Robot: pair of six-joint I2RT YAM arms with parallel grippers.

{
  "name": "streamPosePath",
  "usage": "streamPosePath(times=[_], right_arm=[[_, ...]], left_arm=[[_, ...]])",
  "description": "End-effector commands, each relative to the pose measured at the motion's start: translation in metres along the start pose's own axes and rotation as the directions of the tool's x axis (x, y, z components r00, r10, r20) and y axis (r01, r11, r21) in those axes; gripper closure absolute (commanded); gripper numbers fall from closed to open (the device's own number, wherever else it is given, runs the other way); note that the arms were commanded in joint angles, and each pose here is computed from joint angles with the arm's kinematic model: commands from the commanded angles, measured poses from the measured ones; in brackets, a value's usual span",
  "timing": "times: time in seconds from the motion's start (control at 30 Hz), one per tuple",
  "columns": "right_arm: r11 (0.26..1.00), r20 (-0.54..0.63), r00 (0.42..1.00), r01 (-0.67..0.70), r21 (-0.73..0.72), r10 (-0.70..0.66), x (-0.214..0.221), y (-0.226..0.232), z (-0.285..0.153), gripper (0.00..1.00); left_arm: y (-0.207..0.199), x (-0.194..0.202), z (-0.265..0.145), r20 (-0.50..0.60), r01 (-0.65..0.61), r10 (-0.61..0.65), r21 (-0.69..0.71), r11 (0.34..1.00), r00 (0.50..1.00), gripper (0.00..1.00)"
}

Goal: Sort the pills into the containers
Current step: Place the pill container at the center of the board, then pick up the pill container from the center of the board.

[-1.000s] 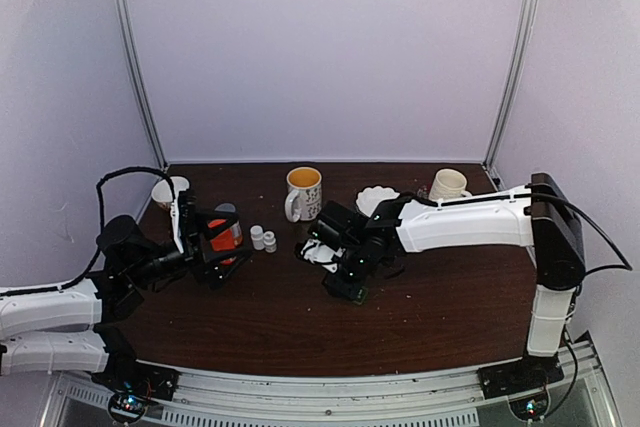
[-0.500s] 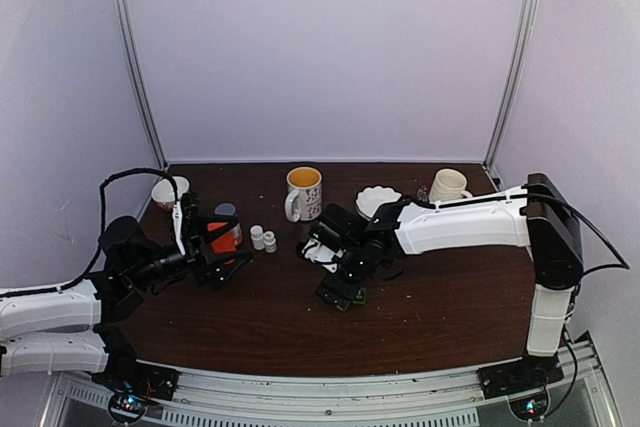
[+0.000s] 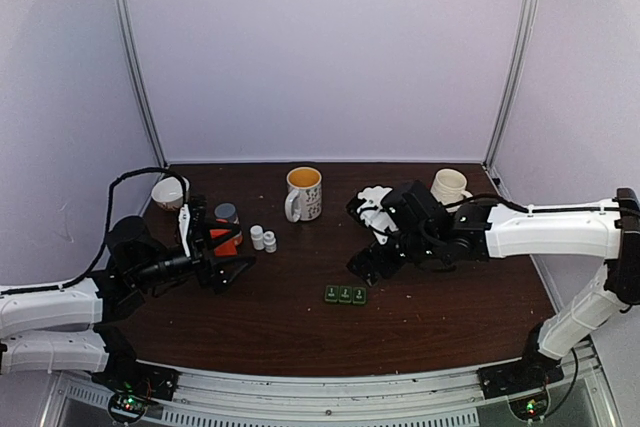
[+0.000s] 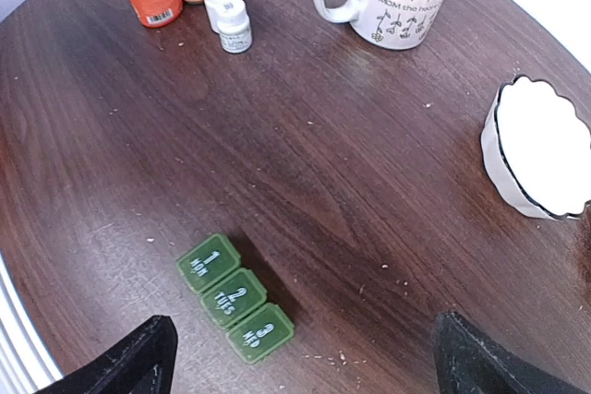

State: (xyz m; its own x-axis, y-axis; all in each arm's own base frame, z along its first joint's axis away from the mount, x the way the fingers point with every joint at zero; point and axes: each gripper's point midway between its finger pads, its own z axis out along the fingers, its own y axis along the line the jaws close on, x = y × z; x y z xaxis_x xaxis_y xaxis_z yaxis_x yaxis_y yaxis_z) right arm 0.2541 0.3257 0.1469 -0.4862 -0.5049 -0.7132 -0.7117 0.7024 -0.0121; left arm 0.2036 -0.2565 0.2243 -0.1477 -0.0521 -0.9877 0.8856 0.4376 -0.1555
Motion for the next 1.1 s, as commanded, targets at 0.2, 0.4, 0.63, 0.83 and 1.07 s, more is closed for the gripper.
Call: streamPosePath(times=[0.2, 0.4, 0.63, 0.83, 1.07], right_arm=[[0.954, -0.186, 0.955, 0.184, -0.237, -0.230, 0.040, 0.034, 0.034, 0.12], [0.935, -0.232, 0.920, 0.258, -0.244, -0.315, 0.050, 0.032, 0.048, 0.18], [0.898, -0.264, 0.864, 0.375, -0.229, -0.428, 0.056, 0.035, 0.061, 0.19], [0.878, -0.300, 0.829, 0.409, -0.249, -0.472, 0.062, 0.036, 0.075, 0.25], [0.861, -0.336, 0.797, 0.425, -0.280, -0.502, 0.074, 0.037, 0.084, 0.34]], left_arm=[[0.002, -0.018, -0.001, 0.033, 0.008, -0.007, -0.015, 1.000, 0.999, 0.02], [0.002, -0.019, -0.007, 0.047, -0.010, 0.011, -0.033, 0.999, 0.999, 0.02], [0.002, -0.017, -0.008, 0.040, -0.017, 0.019, -0.035, 0.999, 0.999, 0.02], [0.003, -0.014, -0.007, 0.031, -0.019, 0.020, -0.037, 0.999, 0.999, 0.02], [0.004, -0.012, -0.006, 0.024, -0.021, 0.022, -0.040, 0.999, 0.999, 0.02]])
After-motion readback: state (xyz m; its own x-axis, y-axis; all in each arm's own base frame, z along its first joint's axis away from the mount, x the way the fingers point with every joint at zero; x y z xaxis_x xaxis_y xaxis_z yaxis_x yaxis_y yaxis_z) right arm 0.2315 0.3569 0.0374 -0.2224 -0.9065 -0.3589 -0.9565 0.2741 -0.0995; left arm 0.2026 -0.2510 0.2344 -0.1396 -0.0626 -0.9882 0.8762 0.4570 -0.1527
